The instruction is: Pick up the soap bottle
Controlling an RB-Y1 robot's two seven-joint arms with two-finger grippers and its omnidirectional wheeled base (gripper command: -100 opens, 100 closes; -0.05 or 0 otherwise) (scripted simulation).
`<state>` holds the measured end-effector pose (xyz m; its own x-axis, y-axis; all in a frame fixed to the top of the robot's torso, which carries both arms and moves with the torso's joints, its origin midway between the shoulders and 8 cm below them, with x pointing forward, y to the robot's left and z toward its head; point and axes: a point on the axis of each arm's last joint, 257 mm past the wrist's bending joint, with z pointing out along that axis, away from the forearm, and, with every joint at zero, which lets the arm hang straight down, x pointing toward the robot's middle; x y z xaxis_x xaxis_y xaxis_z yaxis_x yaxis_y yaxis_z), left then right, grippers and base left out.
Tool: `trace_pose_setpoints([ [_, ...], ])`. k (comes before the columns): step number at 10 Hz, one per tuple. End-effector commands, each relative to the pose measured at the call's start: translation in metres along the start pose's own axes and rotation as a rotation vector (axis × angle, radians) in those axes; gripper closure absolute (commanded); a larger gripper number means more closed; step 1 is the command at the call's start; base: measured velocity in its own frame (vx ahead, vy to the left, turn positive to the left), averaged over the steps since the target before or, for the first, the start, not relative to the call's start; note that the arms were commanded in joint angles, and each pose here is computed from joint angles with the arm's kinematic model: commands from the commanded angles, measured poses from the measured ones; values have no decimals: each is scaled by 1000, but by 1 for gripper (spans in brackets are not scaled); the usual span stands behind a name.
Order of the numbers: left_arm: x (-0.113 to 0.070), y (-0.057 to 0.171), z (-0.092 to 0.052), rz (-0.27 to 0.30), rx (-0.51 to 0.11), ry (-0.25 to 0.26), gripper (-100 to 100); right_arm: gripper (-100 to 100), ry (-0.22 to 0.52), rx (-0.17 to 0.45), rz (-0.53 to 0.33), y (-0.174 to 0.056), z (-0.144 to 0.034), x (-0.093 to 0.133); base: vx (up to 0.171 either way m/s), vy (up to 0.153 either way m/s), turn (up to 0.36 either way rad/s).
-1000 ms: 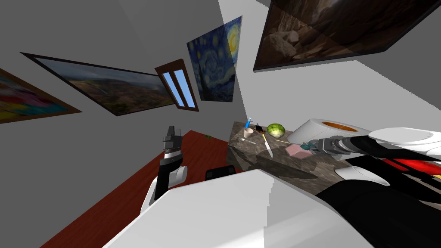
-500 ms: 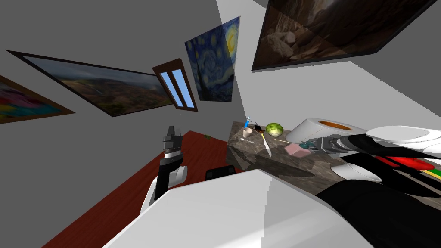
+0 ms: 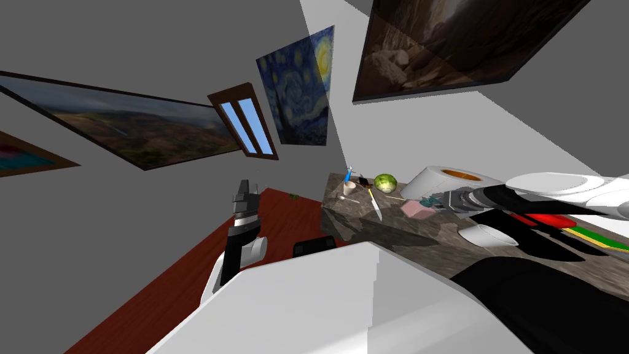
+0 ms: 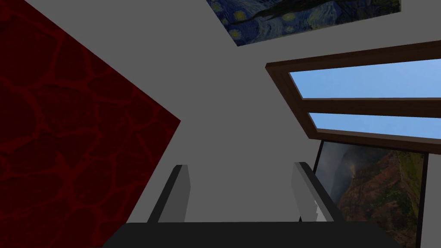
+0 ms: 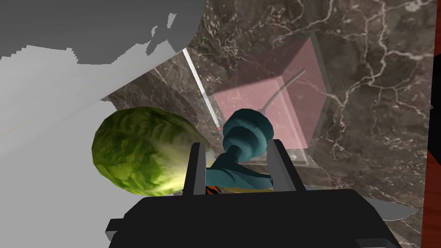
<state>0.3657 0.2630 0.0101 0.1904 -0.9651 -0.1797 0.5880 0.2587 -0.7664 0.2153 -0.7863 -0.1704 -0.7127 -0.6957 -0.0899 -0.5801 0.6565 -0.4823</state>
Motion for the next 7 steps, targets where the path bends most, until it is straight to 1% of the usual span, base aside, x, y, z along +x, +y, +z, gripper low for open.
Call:
trace_pose_setpoints([
  [1,0,0,0,0,0,0,0,100,-3,0,-7,-1,-1,-5,-2,-8,-42],
  [2,0,0,0,0,0,0,0,100,-9,-2,-17,-3,-1,-15,-4,-8,-55],
  [4,0,0,0,0,0,0,0,100,-9,-2,-17,-3,-1,-15,-1,-4,-16],
  [7,0,0,0,0,0,0,0,100,-25,-17,-41,-4,2,-45,-3,-12,-110],
])
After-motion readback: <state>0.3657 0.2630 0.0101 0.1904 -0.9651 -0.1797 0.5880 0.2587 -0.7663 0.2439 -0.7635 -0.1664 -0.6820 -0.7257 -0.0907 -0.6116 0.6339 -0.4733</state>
